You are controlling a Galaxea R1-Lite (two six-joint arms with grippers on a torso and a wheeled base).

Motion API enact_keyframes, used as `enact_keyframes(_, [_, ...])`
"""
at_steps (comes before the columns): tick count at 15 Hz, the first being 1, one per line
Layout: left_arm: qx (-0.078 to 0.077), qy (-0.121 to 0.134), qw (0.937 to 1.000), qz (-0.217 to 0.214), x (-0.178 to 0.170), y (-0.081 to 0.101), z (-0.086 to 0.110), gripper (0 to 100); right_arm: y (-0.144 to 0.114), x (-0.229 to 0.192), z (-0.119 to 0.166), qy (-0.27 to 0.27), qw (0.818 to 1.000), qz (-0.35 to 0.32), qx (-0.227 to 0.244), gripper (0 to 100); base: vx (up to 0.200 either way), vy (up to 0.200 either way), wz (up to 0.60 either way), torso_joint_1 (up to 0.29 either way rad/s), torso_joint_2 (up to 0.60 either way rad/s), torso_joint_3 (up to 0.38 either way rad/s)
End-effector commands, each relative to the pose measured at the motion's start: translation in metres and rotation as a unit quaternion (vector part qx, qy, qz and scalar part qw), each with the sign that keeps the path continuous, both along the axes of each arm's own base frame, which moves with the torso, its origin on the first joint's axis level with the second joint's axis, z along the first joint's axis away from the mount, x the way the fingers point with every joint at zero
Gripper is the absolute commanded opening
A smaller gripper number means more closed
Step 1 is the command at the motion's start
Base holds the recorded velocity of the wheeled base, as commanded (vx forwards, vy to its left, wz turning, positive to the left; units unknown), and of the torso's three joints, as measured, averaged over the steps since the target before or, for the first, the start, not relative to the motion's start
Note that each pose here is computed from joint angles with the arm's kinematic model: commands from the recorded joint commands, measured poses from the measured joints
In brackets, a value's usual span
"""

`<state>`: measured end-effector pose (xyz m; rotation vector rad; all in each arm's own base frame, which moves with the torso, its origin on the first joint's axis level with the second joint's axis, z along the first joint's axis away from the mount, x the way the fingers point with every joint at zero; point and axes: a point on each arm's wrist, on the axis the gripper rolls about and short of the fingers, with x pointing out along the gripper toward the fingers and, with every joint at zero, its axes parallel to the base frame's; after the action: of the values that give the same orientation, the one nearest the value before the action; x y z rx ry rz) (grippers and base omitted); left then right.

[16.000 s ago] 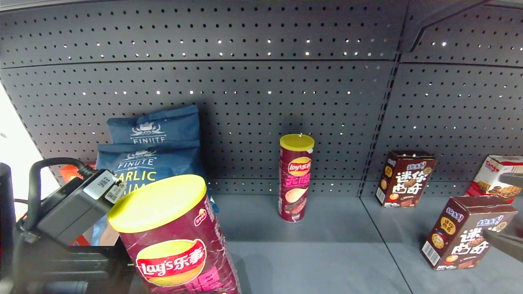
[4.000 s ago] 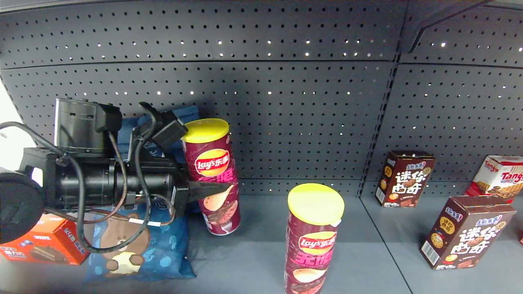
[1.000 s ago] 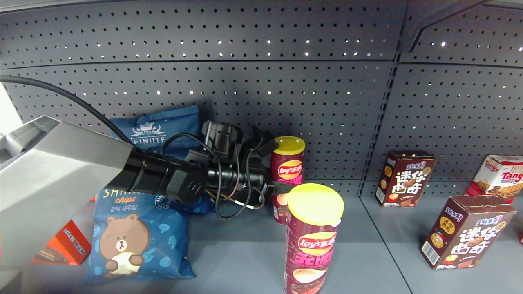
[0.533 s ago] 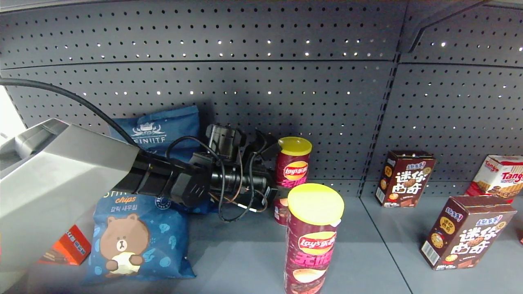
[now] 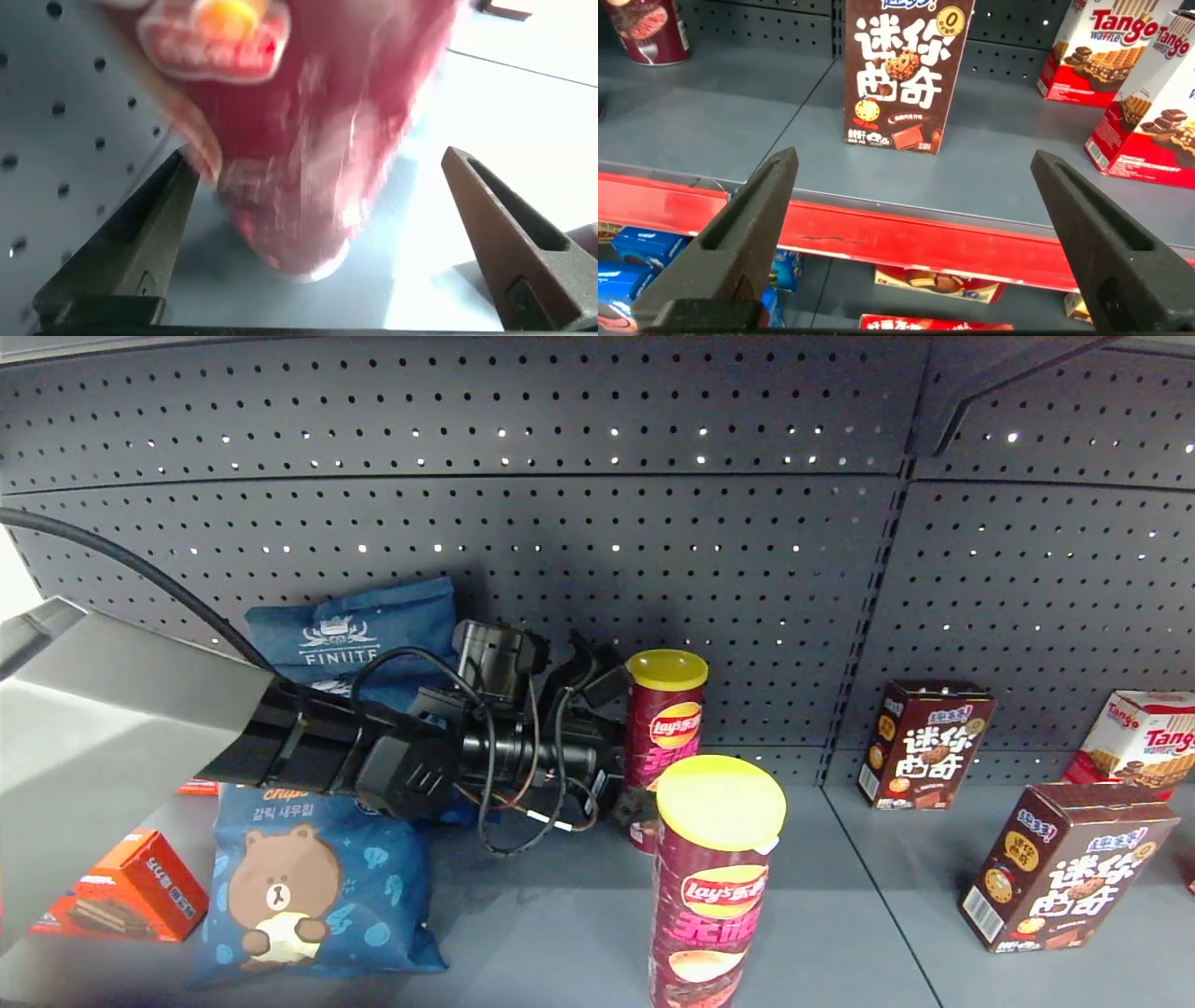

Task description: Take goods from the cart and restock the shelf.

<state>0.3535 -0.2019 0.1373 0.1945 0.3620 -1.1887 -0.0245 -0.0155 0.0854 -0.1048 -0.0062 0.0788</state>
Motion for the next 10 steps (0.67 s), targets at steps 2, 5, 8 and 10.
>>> enact_keyframes(2, [-0.006, -0.015, 0.9997, 0.016, -0.0056, 0.0154, 0.0161, 100, 0.0001, 0.0001, -0.0001, 0.001, 1.000, 0.000, -0.001, 100, 0.000, 0.000, 0.00, 0.000, 0.00, 0.000])
enact_keyframes(5, [0.001, -0.024, 0.9991, 0.036, -0.0072, 0.0171, 0.0212, 100, 0.0000, 0.0000, 0.0003, 0.000, 1.000, 0.000, -0.001, 100, 0.000, 0.000, 0.00, 0.000, 0.00, 0.000])
enact_keyframes(8, [0.007, -0.024, 0.9986, 0.047, -0.0098, 0.0189, 0.0200, 100, 0.0000, 0.0000, 0.0003, 0.000, 1.000, 0.000, -0.001, 100, 0.000, 0.000, 0.00, 0.000, 0.00, 0.000])
enact_keyframes(10, [0.017, -0.027, 0.9973, 0.066, -0.0123, 0.0217, 0.0201, 100, 0.0000, 0.0001, -0.0001, 0.001, 1.000, 0.000, -0.001, 100, 0.000, 0.000, 0.00, 0.000, 0.00, 0.000])
